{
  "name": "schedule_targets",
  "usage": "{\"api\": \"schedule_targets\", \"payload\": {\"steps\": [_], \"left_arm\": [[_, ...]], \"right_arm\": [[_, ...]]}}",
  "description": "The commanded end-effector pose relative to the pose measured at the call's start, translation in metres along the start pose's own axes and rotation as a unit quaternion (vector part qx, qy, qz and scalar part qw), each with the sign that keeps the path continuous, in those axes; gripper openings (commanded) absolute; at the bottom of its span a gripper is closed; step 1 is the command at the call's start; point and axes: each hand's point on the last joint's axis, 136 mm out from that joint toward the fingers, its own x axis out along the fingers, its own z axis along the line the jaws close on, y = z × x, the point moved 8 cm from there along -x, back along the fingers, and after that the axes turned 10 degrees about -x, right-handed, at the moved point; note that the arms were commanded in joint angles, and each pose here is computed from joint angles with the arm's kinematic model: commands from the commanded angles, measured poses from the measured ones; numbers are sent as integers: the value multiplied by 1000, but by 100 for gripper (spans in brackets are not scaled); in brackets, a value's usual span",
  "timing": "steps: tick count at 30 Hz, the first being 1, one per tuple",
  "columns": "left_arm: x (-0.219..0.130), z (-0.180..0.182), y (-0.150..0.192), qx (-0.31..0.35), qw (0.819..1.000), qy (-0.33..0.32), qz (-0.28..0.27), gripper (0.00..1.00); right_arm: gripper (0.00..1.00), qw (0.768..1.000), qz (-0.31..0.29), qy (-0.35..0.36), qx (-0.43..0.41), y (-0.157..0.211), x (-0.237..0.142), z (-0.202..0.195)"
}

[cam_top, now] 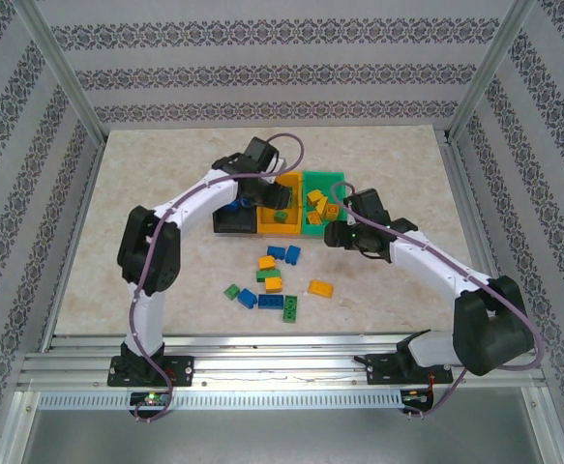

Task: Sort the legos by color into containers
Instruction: Place the lego in the container, then pick up the lego from the bottom-center of the table.

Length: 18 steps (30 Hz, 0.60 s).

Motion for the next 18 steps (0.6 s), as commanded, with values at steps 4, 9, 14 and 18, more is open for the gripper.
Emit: {"api": "schedule_targets", "payload": {"steps": [4,9,14,18], "left_arm": [[-34,3,15,6,998,35,-57,48],[-44,11,34,3,995,43,-87,48],[-48,16,46,5,993,46,-107,48],[-56,22,50,3,993,27,-119,50]], "right_arm": [[60,997,41,-51,-45,29,-1,28],[61,991,97,-53,-78,59,1,40],[64,985,134,-43,-103,76,5,46],[64,974,177,-40,-138,82,12,55]]}}
